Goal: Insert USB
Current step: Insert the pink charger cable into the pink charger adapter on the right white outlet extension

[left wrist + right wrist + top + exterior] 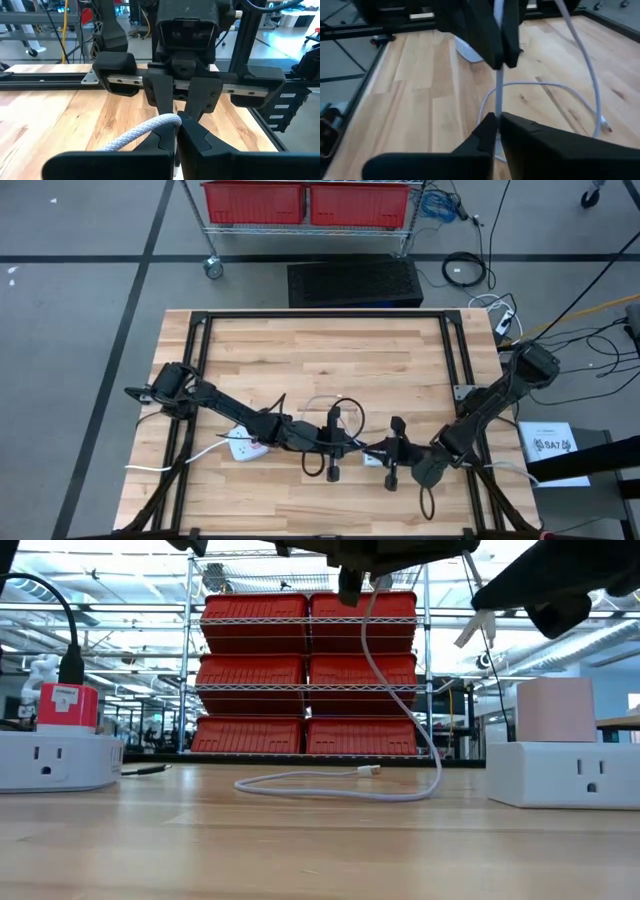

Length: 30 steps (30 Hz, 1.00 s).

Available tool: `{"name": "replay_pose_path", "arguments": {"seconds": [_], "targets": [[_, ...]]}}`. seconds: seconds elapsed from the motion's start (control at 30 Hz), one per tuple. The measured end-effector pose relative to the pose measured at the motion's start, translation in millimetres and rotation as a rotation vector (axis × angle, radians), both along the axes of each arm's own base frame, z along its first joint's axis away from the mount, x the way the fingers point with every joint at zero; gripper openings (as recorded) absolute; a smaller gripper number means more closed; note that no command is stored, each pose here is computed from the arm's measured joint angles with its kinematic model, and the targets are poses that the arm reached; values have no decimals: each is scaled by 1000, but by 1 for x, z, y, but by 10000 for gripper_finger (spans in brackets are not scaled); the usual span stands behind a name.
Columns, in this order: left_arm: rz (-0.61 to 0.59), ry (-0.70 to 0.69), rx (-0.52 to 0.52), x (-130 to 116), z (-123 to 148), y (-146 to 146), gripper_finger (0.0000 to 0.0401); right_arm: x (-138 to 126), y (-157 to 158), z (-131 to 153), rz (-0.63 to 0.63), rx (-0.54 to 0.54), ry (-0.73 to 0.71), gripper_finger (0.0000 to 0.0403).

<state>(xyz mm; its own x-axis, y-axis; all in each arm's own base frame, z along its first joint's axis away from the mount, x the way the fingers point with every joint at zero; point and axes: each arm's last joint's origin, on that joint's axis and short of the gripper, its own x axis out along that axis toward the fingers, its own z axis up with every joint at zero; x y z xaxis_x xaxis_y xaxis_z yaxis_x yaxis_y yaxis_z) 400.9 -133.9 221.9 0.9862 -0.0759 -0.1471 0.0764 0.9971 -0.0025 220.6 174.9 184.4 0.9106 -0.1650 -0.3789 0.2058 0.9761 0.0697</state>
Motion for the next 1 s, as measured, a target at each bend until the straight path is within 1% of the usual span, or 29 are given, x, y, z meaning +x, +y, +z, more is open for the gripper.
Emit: {"name": "replay_pose_path", "arguments": {"seconds": [0.07,0.13,0.3,0.4,0.6,0.77,0.87,1.0], "targets": [[2,-4,-1,0,0,1,7,0,1,0,-8,8,0,8],[5,-9,-4,1,1,2,7,-2,3,0,-6,-7,9,5],[-8,-10,-9,4,1,6,7,-12,6,0,-8,-25,56,2],[-21,-2,-7,10,-3,6,6,-21,9,-3,-15,-60,84,1],[-47,-7,-2,34,-11,3,6,-35,8,-12,-37,-91,156,1],[-71,12,23,51,-6,1,6,-41,7,-16,-41,-112,176,0],[-73,40,43,54,-4,2,6,-45,5,-22,-46,-120,180,0],[-75,44,44,55,-4,2,6,-48,3,-29,-44,-96,162,0]]}}
